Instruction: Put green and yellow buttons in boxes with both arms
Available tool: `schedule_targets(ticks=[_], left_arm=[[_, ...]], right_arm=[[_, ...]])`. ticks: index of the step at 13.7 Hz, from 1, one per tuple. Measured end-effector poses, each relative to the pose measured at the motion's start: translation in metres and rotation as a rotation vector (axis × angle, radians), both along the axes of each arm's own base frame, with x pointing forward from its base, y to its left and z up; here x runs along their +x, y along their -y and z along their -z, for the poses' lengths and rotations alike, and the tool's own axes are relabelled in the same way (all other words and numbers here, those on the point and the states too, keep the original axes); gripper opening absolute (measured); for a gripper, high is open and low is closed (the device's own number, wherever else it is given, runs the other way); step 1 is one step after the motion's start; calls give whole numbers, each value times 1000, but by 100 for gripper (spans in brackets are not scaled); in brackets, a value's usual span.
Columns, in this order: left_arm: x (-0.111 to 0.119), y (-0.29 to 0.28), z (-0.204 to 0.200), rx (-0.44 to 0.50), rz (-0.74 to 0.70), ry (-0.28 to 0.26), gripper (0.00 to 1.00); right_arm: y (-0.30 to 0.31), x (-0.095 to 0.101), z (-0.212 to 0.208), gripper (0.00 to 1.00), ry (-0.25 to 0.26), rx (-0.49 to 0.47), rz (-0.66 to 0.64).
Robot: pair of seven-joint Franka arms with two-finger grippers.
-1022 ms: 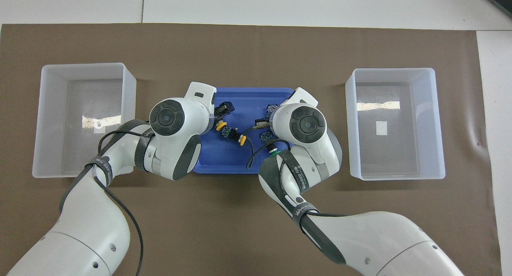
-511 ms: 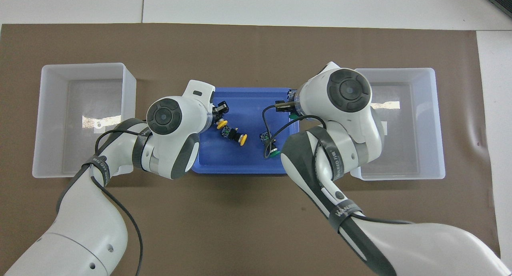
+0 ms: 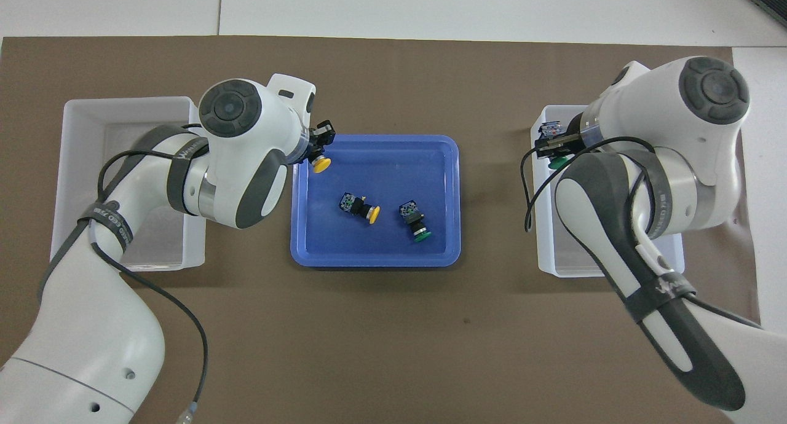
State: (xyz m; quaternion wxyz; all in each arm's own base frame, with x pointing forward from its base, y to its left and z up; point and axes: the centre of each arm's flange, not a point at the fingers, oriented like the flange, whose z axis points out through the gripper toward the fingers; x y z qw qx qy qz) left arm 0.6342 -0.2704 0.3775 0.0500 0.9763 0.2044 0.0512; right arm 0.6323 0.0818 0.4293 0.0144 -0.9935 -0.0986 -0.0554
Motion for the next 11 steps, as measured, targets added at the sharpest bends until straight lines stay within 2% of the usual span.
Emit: schedule_targets(ticks=[2, 5, 8, 11], left_arm=[[22, -40, -27, 19, 26, -13, 44], [43, -115, -51, 46, 111, -29, 44], [53, -215, -62, 73, 231, -33, 44], [51, -291, -57, 86, 324, -55, 44]], right_arm=[[48, 1, 16, 41, 9, -17, -74], [100, -10, 61, 41, 40, -49, -184], [113, -24, 104, 41, 47, -65, -227], [109, -29, 114, 44, 33, -62, -233]])
